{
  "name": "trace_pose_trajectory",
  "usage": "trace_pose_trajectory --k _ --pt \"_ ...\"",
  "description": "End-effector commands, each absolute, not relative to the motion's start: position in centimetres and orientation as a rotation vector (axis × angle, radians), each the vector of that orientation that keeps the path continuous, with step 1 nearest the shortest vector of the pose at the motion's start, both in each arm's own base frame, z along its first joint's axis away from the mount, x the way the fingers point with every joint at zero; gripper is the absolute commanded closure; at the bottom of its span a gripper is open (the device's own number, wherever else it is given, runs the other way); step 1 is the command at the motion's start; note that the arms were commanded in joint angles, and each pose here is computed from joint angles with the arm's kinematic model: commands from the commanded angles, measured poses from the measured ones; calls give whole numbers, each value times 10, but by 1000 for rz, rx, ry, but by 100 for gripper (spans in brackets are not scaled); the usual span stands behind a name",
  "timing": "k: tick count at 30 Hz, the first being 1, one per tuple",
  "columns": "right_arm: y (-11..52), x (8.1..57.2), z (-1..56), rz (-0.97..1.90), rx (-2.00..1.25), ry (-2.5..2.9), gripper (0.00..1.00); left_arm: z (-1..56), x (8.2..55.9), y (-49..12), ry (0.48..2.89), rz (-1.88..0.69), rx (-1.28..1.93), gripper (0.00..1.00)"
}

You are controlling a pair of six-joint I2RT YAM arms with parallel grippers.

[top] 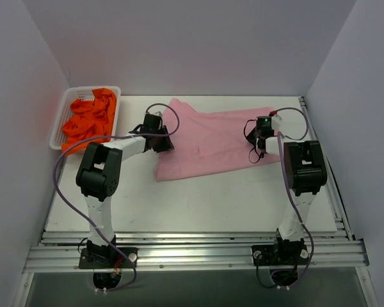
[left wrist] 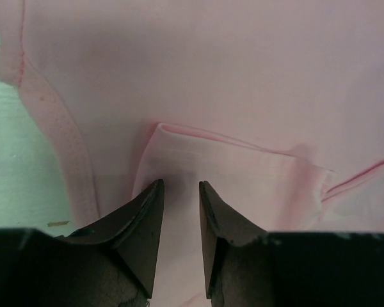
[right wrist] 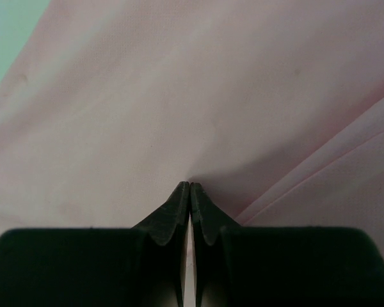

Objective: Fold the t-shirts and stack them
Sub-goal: Fold the flattened tshirt in 1/3 of the way

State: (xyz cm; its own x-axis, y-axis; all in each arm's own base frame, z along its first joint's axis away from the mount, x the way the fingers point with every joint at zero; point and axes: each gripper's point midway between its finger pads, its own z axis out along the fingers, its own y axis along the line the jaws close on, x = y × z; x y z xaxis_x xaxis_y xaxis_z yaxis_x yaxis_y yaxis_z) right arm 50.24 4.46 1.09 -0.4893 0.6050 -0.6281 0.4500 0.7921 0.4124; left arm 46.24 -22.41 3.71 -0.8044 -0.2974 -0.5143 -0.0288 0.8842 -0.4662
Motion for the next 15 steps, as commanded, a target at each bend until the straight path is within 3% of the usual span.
trace_pose_trajectory --k 1,15 --pt "45 465 -14 214 853 2261 100 38 453 -214 2489 -468 -247 63" --pt "66 363 -22 91 911 2323 100 -13 367 -177 2622 -257 -353 70"
